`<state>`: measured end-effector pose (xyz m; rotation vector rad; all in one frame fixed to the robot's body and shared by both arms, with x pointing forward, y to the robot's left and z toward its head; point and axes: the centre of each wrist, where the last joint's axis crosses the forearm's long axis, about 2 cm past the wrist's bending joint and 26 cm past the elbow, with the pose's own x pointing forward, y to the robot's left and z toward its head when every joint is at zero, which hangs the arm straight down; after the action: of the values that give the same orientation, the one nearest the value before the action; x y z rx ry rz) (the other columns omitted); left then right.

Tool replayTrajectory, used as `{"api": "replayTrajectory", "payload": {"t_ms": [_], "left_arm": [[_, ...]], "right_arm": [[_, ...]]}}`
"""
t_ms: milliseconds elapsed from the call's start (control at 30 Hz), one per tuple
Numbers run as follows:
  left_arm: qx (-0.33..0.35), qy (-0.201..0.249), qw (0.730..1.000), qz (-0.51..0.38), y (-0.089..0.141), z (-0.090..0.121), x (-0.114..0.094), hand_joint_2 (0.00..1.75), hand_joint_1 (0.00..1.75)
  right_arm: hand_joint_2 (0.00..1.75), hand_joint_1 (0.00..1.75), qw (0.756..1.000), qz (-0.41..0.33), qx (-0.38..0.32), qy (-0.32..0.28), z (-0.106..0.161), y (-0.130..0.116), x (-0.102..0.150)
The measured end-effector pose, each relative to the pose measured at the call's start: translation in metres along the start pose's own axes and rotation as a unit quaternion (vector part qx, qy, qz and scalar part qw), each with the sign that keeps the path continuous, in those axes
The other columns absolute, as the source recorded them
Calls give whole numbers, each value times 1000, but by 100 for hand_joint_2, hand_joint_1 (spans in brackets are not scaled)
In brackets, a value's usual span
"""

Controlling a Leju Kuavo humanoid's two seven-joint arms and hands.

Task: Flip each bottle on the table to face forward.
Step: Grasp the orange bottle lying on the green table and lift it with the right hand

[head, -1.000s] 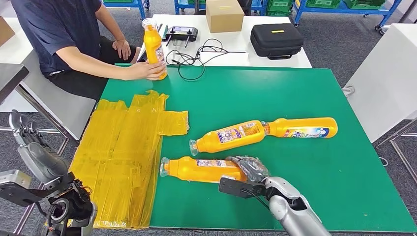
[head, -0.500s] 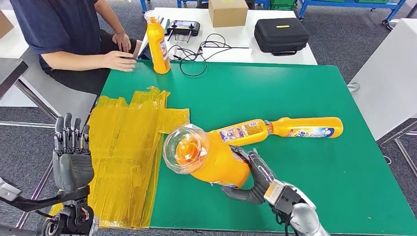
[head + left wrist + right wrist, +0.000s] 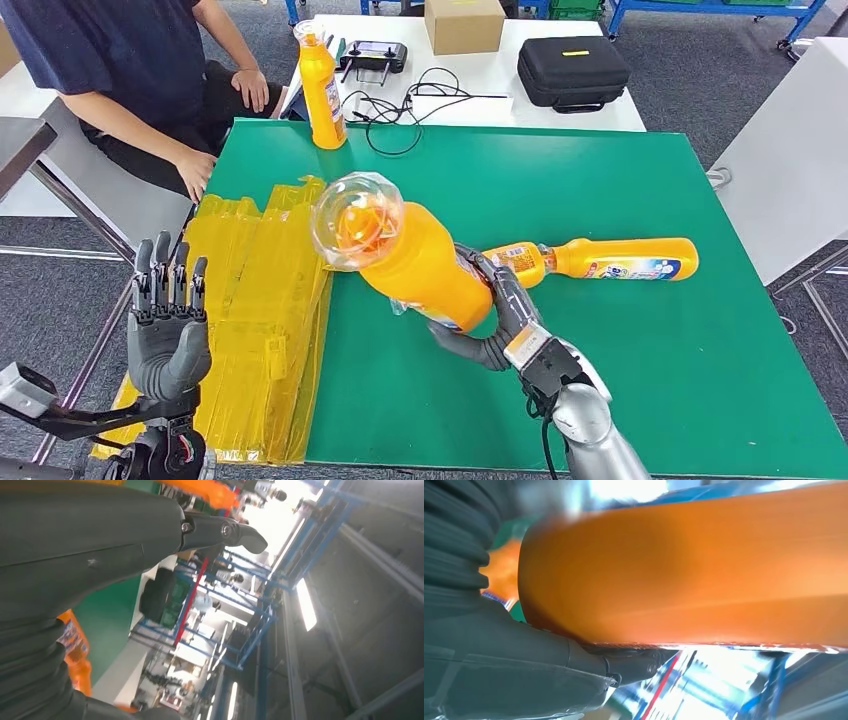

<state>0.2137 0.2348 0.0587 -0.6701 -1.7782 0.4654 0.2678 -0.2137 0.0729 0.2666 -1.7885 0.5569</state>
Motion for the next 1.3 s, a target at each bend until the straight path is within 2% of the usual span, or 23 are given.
{"api": "replayTrajectory", "payload": {"t_ms": [200,333,500,967,1167,1300], "left_arm": [[-54,27,998,25,-26,-27,-16,175,0],[-82,46,995,35,-41,-43,-29,175,0],[-101,62,992,43,-52,-54,-37,175,0],[-90,67,993,48,-54,-61,-40,175,0],[-55,46,997,29,-40,-63,-25,175,0],[-46,38,998,26,-35,-62,-20,175,0]], "right_arm": [[175,175,995,73,-56,42,-40,9,1],[175,175,993,92,-38,62,-72,31,7],[175,175,990,113,-7,80,-91,54,14],[175,175,979,174,59,94,-113,94,28],[175,175,967,202,130,89,-102,131,32],[175,175,964,205,141,87,-100,138,33]]}}
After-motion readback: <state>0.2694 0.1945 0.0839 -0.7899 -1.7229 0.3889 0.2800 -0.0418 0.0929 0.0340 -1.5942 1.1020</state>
